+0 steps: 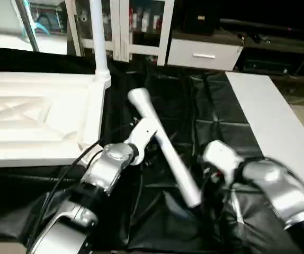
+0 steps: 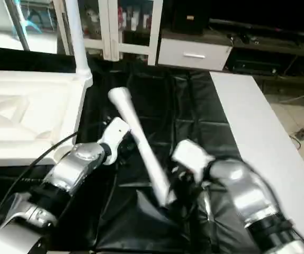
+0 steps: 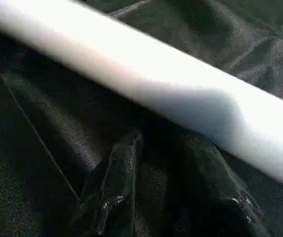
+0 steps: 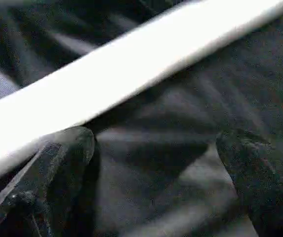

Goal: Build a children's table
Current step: Insert table leg to table base

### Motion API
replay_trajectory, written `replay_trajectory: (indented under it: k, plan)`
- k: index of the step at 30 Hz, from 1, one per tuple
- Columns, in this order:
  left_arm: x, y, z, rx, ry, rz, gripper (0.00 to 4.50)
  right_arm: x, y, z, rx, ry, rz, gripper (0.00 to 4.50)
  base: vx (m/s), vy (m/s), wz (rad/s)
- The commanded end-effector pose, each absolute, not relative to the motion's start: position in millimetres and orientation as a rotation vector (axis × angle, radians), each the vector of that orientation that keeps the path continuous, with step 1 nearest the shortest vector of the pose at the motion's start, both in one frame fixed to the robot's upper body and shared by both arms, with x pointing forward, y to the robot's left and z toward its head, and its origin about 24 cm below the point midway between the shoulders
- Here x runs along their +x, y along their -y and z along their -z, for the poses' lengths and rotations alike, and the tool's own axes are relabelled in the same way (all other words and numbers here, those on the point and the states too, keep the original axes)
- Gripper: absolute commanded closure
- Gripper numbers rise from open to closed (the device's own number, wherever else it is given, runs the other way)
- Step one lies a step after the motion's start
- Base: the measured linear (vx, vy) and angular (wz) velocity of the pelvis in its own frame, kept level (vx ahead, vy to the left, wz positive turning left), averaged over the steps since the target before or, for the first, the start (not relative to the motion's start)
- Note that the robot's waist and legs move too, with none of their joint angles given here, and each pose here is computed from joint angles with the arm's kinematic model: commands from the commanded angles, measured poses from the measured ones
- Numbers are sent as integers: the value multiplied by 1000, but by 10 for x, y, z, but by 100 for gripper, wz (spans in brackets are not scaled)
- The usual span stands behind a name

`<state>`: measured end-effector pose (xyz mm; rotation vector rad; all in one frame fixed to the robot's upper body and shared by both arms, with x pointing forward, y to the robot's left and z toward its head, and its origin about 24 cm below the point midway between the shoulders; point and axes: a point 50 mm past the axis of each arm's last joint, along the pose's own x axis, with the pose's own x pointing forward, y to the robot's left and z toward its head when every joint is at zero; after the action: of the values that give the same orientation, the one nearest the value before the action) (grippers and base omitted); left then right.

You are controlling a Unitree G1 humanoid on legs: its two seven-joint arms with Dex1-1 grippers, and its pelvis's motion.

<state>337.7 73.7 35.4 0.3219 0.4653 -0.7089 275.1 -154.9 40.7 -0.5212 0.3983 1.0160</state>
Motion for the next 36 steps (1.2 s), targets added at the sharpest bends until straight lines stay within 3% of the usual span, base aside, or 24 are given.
replay_trajectory:
  k: [1, 12, 19, 29, 36]
  plan:
    - [3358, -687, -277, 360, -498, 739, 304, 2757, 1492, -491, -524, -371, -1034, 6, 0, 0, 0]
    - [3449, -448, -439, 447, -364, 850, 304, 2743, 955, -561, -468, -284, -1105, 6, 0, 0, 0]
    - [3472, -397, -486, 473, -314, 865, 304, 2766, 858, -559, -470, -275, -1112, 6, 0, 0, 0]
    - [3418, -161, -650, 389, -195, 1005, 304, 2865, 679, -674, -440, -222, -1098, 6, 0, 0, 0]
    - [3455, -266, -765, 357, -138, 970, 304, 2841, 751, -886, -380, -178, -1144, 6, 0, 0, 0]
